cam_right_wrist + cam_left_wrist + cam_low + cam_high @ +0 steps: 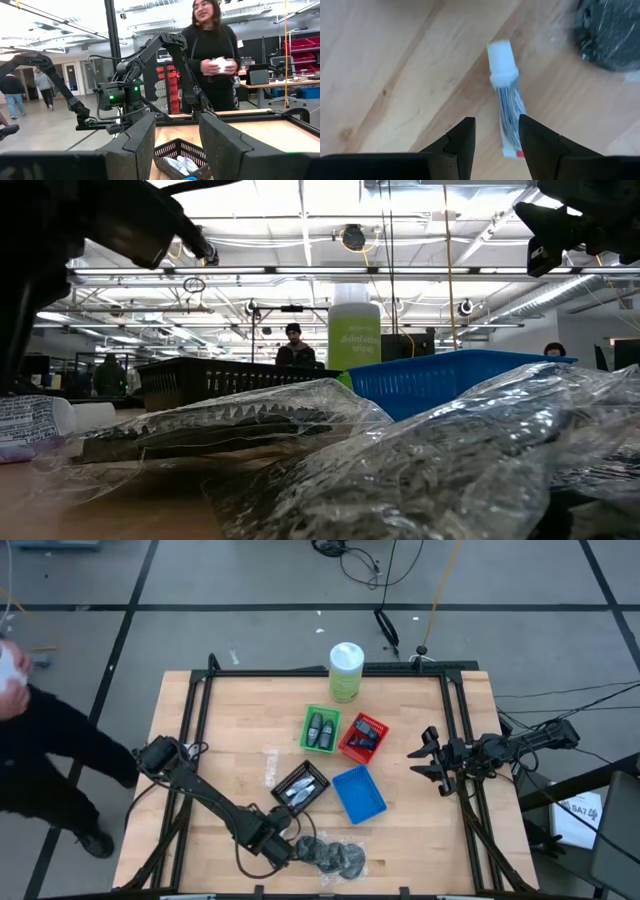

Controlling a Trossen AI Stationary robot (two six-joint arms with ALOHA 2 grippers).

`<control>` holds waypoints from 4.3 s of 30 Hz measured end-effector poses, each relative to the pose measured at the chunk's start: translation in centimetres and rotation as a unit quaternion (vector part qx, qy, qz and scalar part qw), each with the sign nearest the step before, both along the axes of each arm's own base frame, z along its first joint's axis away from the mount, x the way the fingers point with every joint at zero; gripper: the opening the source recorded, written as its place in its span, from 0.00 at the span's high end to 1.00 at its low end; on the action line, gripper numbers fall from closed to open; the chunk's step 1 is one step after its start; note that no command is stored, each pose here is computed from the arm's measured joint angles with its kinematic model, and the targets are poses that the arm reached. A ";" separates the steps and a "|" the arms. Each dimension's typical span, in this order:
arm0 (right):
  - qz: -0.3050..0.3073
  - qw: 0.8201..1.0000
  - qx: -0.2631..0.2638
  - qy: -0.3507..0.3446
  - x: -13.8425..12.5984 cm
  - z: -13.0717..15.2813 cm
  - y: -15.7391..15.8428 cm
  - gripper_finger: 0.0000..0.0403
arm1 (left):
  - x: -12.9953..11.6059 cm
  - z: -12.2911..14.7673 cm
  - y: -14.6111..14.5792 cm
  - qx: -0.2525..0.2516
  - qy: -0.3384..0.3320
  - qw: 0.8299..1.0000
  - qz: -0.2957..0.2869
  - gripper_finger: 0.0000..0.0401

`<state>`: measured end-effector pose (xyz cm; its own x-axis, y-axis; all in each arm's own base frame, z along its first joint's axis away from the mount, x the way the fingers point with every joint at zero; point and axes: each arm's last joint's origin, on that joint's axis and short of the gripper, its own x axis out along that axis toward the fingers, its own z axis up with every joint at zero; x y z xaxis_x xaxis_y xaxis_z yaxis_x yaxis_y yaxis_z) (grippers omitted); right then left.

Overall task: Pick & Place Travel size toiletries
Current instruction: Put the white toothpaste into the black bin

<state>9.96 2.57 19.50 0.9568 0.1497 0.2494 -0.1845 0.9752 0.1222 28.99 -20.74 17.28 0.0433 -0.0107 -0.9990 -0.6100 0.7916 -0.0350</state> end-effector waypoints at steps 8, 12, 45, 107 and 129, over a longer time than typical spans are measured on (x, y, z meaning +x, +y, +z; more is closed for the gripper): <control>0.000 1.000 0.000 0.000 0.0 0.0 0.0 0.65 | 0.5 0.0 -0.2 0.002 -0.036 0.999 -0.003 0.63; 0.000 1.000 -0.001 0.000 0.0 0.0 0.0 0.65 | 0.5 0.0 -0.1 0.008 -0.040 0.999 0.010 0.63; 0.000 1.000 0.000 0.001 0.0 0.0 0.0 0.65 | 1.2 -2.7 -0.7 -0.004 -0.009 0.999 0.036 0.63; 0.002 1.000 0.006 0.000 0.0 0.0 0.0 0.65 | -4.2 8.5 1.8 0.116 -0.164 0.979 -0.033 0.98; 0.003 1.000 0.009 0.000 0.0 0.0 0.0 0.65 | 0.0 12.7 8.2 0.190 -0.297 0.931 -0.100 0.99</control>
<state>9.96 2.57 19.52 0.9561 0.1499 0.2520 -0.1893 0.9718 0.1404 28.99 -12.54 30.02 0.6236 0.2714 -0.7332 -0.4120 0.9111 -0.0132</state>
